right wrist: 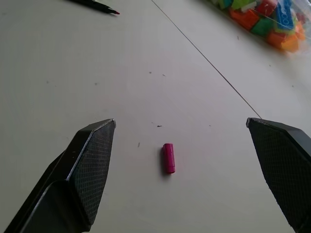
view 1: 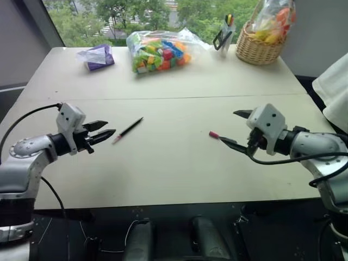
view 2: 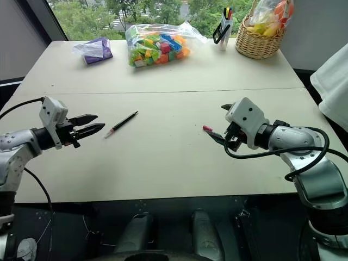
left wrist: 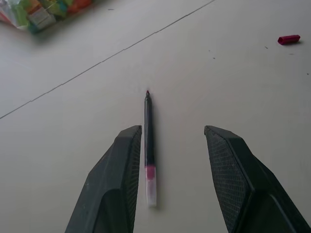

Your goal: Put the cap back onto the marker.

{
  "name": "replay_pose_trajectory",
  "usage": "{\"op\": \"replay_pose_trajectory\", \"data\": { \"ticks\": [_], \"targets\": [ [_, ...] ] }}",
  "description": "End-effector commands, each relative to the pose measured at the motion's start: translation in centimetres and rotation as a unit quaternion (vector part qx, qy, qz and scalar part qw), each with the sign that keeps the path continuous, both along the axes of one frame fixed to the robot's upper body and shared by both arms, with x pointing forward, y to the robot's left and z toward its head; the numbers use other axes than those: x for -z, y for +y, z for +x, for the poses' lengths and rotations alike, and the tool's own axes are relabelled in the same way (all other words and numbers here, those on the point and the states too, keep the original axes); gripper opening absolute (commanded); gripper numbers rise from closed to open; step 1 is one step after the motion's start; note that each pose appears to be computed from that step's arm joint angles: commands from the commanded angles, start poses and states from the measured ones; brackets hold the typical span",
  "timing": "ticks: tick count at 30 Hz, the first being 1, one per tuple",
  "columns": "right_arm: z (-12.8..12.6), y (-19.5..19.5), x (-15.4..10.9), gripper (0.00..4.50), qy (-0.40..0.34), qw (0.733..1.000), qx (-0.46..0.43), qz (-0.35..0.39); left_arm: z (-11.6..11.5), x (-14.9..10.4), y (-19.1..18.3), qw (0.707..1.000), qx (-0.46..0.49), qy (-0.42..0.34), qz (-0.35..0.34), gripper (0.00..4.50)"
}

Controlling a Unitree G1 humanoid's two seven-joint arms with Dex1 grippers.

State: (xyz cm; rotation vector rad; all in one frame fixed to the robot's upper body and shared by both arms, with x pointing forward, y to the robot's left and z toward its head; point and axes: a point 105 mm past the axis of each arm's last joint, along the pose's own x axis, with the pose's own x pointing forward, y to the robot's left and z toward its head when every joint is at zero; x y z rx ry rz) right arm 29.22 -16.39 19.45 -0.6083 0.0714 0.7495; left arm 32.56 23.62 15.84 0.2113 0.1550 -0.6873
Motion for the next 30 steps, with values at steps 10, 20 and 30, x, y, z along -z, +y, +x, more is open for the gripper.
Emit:
{"op": "replay_pose_trajectory", "data": {
  "ticks": [10, 20, 30],
  "targets": [
    [-1.5, 0.8, 0.4, 4.45, -0.027, 0.998, 0.039, 0.029, 4.9, 3.7, -1.2, 1.000, 0.003, -0.014, 0.025, 2.14],
    [-1.9, 0.9, 0.3, 4.45, -0.036, 0.997, 0.058, 0.036, 6.7, 5.8, -2.5, 0.998, 0.029, 0.003, 0.058, 2.14],
    [-1.6, 0.8, 0.0, 4.45, -0.043, 0.997, 0.061, 0.033, 6.0, 8.1, -1.9, 0.994, 0.039, 0.059, 0.078, 2.14]
  ]
}}
